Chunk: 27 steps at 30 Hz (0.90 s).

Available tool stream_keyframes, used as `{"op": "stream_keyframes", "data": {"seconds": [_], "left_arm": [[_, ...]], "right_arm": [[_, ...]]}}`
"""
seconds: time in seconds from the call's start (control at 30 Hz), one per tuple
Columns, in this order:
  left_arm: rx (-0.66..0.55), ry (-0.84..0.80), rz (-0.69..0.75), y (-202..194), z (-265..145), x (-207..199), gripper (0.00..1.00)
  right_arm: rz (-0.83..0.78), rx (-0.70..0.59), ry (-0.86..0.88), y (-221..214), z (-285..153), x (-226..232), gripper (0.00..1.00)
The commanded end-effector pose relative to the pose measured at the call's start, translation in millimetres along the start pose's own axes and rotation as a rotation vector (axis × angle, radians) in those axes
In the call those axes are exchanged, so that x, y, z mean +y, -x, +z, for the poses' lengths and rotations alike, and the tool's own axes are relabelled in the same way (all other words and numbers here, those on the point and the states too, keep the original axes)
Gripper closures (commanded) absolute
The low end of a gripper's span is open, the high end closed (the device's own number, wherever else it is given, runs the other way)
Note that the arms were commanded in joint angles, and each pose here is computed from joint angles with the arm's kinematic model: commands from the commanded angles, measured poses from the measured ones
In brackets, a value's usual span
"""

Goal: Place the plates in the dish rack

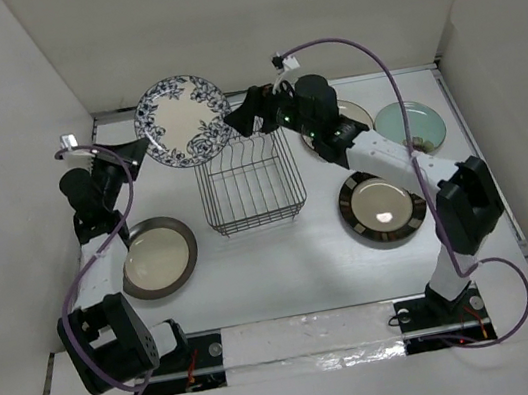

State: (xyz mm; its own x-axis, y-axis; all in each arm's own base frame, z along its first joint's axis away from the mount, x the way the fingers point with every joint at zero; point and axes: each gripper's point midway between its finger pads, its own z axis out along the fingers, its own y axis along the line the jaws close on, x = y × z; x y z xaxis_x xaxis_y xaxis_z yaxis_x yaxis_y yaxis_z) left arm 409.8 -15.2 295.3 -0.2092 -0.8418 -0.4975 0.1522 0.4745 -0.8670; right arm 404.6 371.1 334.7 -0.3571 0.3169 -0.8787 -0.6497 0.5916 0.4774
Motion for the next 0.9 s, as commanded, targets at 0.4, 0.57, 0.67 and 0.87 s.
{"op": "stream_keyframes", "data": {"seconds": [0.4, 0.57, 0.67, 0.87], "left_arm": [[0.141, -0.373, 0.036, -41.7, -26.6, -94.2, 1.0], [0.199, -0.365, 0.071, -57.4, -26.3, -83.1, 1.0], [0.192, -0.308, 0.095, -57.6, -24.5, -72.8, 1.0], [0.184, -0.282, 0.092, -54.8, -27.9, -75.8, 0.59]], "right_arm": [[0.076, 0.084, 0.17, -13.2, 28.5, -6.4, 0.24], [0.085, 0.064, 0.239, -14.6, 24.2, 3.5, 0.65], [0.091, 0.023, 0.226, -6.3, 17.2, 4.9, 0.91], [0.095, -0.049, 0.156, 18.0, 5.6, 0.1, 1.0]]}}
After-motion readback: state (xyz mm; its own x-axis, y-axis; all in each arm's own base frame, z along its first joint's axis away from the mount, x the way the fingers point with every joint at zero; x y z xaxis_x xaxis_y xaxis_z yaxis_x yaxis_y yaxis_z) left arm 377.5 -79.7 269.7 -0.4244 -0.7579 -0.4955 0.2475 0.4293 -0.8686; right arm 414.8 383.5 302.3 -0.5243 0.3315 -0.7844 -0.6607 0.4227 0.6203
